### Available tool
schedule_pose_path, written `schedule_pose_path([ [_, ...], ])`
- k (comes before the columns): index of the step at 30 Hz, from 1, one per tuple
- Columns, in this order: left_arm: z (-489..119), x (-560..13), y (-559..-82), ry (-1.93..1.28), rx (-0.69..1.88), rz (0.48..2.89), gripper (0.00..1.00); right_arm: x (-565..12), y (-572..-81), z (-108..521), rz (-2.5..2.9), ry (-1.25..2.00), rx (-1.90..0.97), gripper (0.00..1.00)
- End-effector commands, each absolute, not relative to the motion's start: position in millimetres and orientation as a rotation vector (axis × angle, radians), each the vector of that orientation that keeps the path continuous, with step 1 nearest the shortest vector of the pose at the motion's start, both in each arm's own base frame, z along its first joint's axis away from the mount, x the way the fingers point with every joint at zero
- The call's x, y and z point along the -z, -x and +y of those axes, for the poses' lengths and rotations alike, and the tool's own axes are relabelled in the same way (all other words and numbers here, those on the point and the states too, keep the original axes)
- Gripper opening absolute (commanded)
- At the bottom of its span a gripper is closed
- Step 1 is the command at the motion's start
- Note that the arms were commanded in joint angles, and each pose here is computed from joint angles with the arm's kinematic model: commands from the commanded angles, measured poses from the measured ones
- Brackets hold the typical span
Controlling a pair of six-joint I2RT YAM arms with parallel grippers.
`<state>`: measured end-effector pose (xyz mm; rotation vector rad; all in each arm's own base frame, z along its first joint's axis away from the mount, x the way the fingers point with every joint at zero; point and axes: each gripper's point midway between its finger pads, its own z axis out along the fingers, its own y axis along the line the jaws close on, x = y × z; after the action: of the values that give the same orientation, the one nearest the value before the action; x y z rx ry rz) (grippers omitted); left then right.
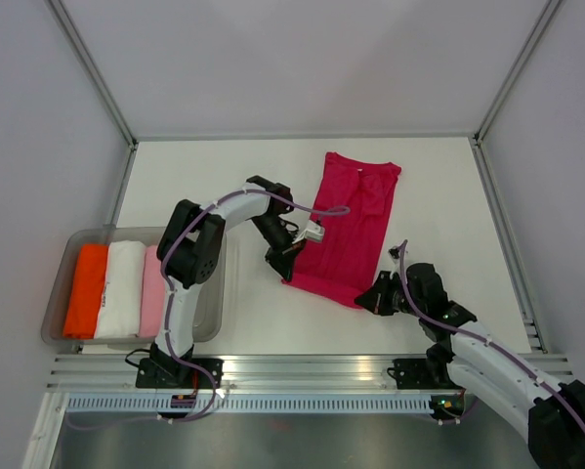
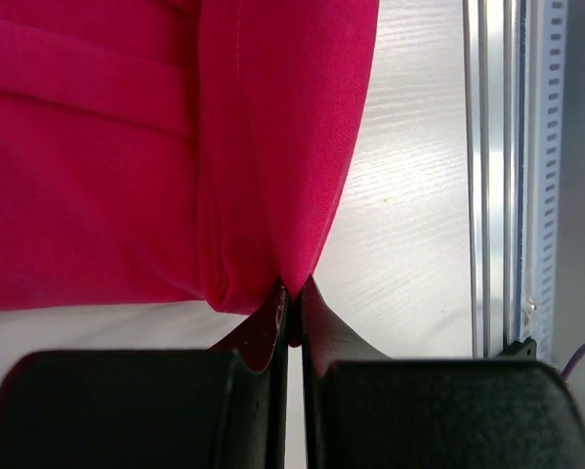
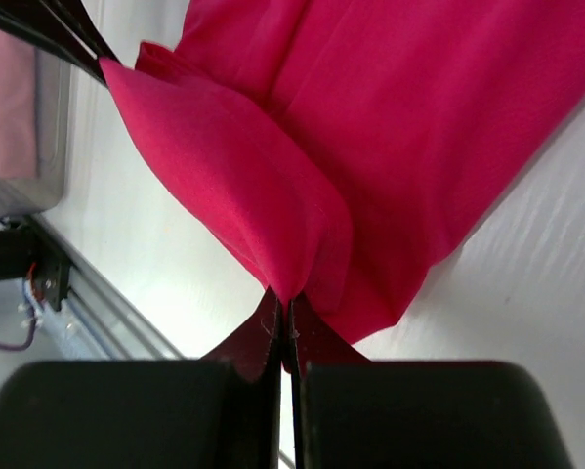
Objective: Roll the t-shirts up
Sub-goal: Roll the tshirt
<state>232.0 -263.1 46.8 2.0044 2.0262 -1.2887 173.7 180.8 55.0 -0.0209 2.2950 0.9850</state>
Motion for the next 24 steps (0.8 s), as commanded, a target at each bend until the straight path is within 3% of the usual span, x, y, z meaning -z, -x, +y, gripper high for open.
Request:
schedule_pose_path([
  [1, -265, -57, -223, -2.030, 1.392, 1.932, 0.07, -47, -143, 194, 2.434, 0.016, -1.147, 0.00],
  [5, -263, -51, -224, -2.038, 1.397, 1.967, 0.10, -40, -127, 199, 2.544, -0.068, -1.233, 0.00],
  [17, -262, -36, -237, -2.037, 1.341, 2.078, 0.17, -36, -160, 184, 2.558, -0.373, -1.139, 0.01],
  [18, -261, -35, -237, -2.032, 1.343, 2.081, 0.17, -36, -163, 182, 2.556, -0.395, -1.125, 0.03],
  [19, -263, -34, -239, -2.022, 1.343, 2.080, 0.17, -35, -170, 176, 2.547, -0.424, -1.071, 0.14],
  [24, -269, -35, -244, -1.978, 1.351, 2.115, 0.17, -49, -186, 169, 2.551, -0.386, -0.971, 0.31],
])
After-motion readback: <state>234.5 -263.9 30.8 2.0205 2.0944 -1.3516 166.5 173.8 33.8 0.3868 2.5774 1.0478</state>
